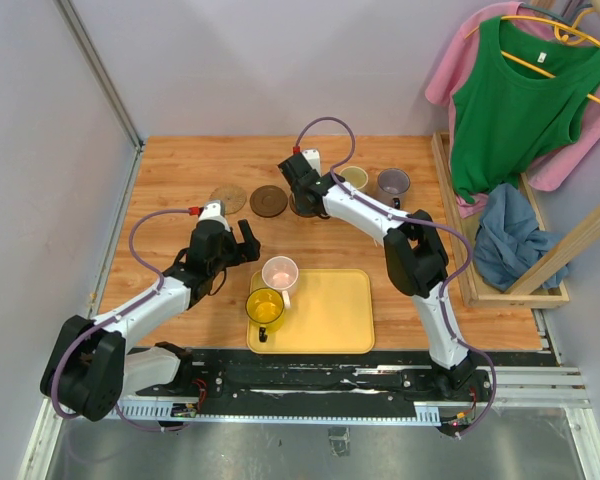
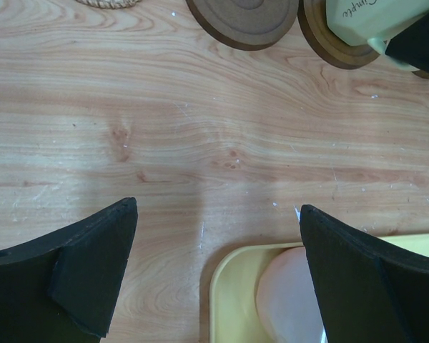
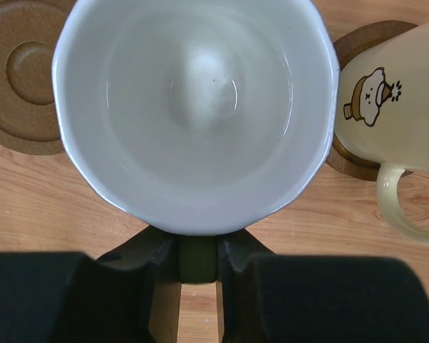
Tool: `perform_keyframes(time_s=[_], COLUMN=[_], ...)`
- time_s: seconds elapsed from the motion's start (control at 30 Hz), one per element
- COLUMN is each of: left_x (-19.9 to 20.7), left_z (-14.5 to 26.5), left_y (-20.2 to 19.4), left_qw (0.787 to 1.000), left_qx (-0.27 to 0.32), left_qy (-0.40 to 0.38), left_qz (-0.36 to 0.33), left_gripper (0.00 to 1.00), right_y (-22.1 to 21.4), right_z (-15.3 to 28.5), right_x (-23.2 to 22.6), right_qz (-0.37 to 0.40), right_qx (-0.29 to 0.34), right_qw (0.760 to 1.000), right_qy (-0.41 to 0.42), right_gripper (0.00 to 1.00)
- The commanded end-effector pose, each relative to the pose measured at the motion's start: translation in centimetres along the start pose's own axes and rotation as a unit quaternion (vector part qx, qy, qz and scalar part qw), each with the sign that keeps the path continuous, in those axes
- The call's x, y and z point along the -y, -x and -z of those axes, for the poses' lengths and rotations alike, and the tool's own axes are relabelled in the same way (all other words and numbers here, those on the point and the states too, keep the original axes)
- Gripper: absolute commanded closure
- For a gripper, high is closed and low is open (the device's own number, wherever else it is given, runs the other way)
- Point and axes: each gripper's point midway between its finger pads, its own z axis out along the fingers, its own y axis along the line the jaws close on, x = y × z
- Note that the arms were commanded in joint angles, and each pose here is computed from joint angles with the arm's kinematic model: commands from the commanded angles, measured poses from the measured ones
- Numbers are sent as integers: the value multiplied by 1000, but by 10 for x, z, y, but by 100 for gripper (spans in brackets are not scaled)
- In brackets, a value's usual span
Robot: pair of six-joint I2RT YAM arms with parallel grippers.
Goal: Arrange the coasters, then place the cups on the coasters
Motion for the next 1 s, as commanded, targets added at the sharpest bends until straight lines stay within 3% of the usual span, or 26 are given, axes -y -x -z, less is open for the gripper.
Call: perform_keyframes(time_s=[0.0, 0.07, 0.17, 0.3, 0.67, 0.97], left_x=[7, 7, 7, 9, 10, 20], left_z=[-2, -2, -2, -2, -1, 6], left_y=[13, 14, 14, 14, 15, 27], left_qw=[1000, 1000, 1000, 1000, 1000, 998], left_qx=[15, 16, 16, 16, 16, 37], left_qy=[-11, -11, -11, -14, -17, -45], left_qz=[6, 7, 6, 7, 7, -2], left_gripper=[0, 0, 0, 0, 0, 0], right_y=[30, 30, 28, 27, 22, 23], right_z=[4, 3, 3, 3, 9, 37], right_x=[5, 6, 5, 3, 4, 7], right_qz=[-25, -25, -23, -22, -27, -39], right_qx=[37, 35, 33, 31, 28, 39], right_qw=[999, 999, 999, 999, 999, 998], right_qy=[-6, -6, -5, 1, 9, 33], right_gripper=[72, 53, 44, 40, 38, 8])
